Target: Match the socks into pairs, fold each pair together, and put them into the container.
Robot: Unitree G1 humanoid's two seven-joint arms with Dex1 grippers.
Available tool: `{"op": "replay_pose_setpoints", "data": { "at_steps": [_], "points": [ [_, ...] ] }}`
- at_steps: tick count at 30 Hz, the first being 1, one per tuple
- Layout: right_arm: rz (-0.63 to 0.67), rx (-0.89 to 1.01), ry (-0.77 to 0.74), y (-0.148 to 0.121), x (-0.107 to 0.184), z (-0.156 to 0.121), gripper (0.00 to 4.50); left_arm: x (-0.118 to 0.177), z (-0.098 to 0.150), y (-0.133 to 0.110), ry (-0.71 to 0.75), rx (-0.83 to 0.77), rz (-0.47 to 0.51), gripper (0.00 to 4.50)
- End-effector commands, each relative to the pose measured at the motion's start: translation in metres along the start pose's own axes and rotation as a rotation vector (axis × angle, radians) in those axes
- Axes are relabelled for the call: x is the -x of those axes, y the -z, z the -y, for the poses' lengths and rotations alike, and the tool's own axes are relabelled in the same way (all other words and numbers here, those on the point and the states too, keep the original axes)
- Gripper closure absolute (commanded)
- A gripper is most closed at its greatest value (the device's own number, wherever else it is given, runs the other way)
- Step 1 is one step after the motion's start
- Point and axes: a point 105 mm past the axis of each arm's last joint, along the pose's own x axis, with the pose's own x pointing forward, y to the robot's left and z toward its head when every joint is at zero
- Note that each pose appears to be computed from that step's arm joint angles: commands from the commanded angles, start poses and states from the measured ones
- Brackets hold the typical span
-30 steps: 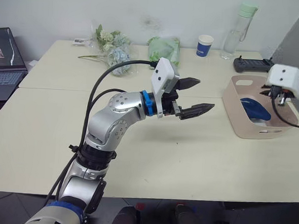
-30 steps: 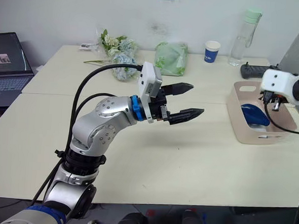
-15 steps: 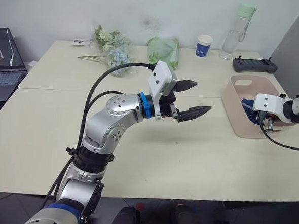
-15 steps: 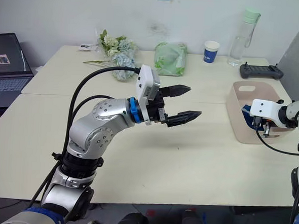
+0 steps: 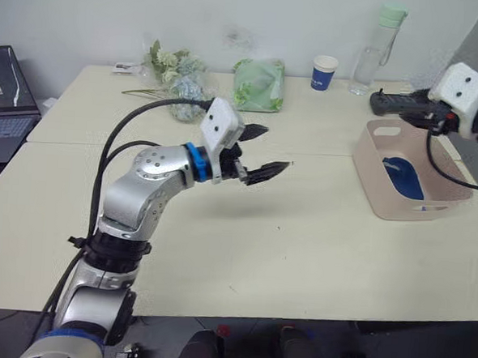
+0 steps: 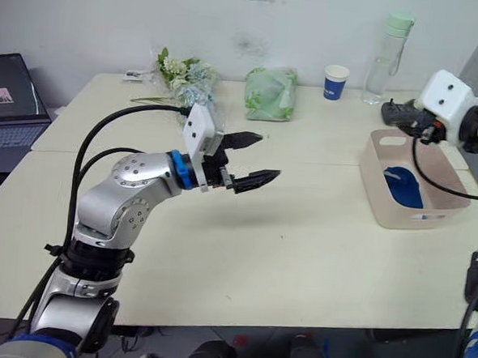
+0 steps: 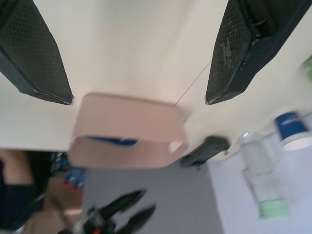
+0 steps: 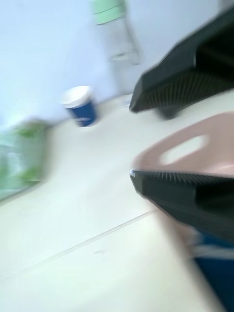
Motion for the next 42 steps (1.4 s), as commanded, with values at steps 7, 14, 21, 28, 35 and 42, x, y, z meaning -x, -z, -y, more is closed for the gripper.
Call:
{"op": "replay_pose_setpoints", "data": {
  "at_steps": [7, 14, 21, 28, 35, 42],
  "points": [
    [0.266, -0.467, 0.104, -0.042, -0.027, -0.104, 0.01, 0.057, -0.017, 0.034, -0.256, 0.014, -0.025, 0.0],
    [0.139, -0.603, 0.142, 0.0, -0.019, -0.181, 0.01, 0.1, 0.007, 0.087, -0.409, 0.131, -0.112, 0.0],
    [0.082, -0.673, 0.195, 0.028, 0.002, -0.203, 0.01, 0.131, 0.019, 0.113, -0.548, 0.171, -0.159, 0.0],
    [0.097, -0.682, 0.222, 0.017, -0.002, -0.203, 0.01, 0.147, 0.023, 0.132, -0.652, 0.171, -0.234, 0.0],
    [0.099, -0.691, 0.202, 0.008, -0.003, -0.208, 0.01, 0.146, 0.023, 0.134, -0.666, 0.142, -0.256, 0.0],
    [0.092, -0.69, 0.191, 0.008, -0.003, -0.207, 0.01, 0.14, 0.024, 0.133, -0.659, 0.151, -0.238, 0.0]
  ]
}}
